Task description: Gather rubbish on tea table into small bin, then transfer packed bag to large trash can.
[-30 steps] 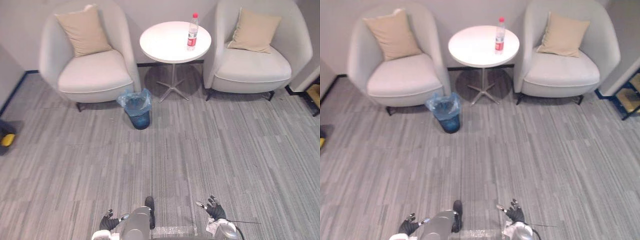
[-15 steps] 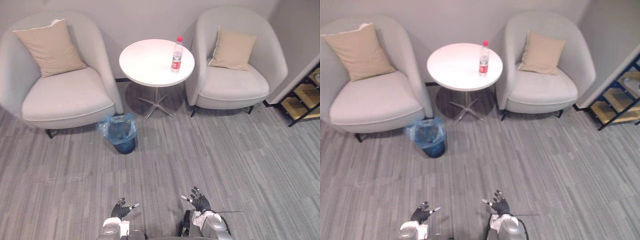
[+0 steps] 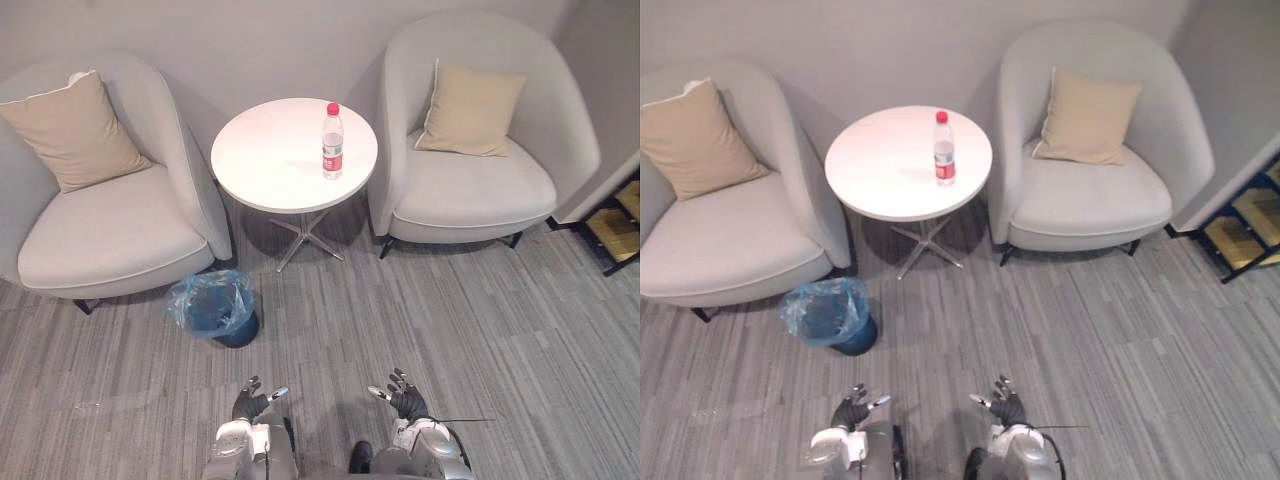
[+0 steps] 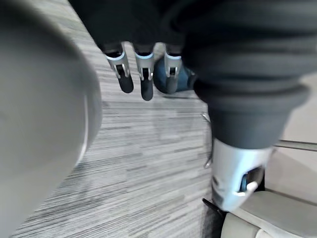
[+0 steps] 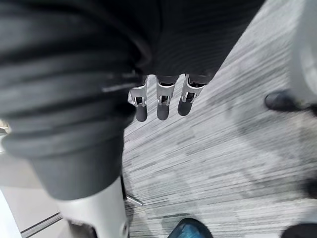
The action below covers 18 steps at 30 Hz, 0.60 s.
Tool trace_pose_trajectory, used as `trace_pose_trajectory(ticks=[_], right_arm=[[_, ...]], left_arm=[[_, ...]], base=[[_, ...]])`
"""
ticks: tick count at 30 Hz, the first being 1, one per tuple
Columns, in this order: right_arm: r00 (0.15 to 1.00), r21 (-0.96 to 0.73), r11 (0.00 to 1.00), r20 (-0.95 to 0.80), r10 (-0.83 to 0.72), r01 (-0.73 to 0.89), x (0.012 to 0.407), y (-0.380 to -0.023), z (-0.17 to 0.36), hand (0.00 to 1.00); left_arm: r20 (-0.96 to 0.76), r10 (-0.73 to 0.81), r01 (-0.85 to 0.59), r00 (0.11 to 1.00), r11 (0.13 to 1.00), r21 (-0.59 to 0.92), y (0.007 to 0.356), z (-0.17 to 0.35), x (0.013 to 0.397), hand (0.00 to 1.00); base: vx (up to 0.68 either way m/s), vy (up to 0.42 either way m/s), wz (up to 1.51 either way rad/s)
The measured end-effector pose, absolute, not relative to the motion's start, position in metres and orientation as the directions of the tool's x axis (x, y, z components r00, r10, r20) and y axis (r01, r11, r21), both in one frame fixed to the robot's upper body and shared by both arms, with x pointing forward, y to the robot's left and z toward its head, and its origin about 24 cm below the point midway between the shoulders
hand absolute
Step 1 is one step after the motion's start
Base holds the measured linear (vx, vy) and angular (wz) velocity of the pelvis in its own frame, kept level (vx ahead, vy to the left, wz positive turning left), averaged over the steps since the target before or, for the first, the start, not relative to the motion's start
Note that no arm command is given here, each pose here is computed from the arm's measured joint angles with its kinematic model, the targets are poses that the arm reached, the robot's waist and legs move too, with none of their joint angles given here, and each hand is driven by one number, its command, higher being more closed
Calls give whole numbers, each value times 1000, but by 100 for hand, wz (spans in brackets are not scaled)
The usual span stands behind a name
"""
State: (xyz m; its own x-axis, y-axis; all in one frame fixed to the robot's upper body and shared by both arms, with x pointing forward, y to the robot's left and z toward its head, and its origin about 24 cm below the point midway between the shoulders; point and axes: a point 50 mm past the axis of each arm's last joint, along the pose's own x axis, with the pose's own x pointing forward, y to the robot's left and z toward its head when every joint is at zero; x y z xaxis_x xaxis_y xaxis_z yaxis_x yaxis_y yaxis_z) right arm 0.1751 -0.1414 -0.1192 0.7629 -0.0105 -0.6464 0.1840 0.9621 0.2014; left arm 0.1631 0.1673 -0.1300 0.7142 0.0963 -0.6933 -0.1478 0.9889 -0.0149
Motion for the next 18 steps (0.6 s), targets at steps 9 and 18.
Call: trace_pose_trajectory(ticks=[9, 18], right_arm=[[724, 207, 965, -689, 28, 160, 166, -131, -128, 0], [715, 202, 971, -697, 52, 125, 160, -133, -131, 0]], left_arm=[[-722, 76, -110, 687, 994, 0, 168, -135, 157, 0], [-760, 37, -81, 649, 996, -21, 156, -143, 147, 0]], base=[[472, 187, -38], [399, -49, 32]])
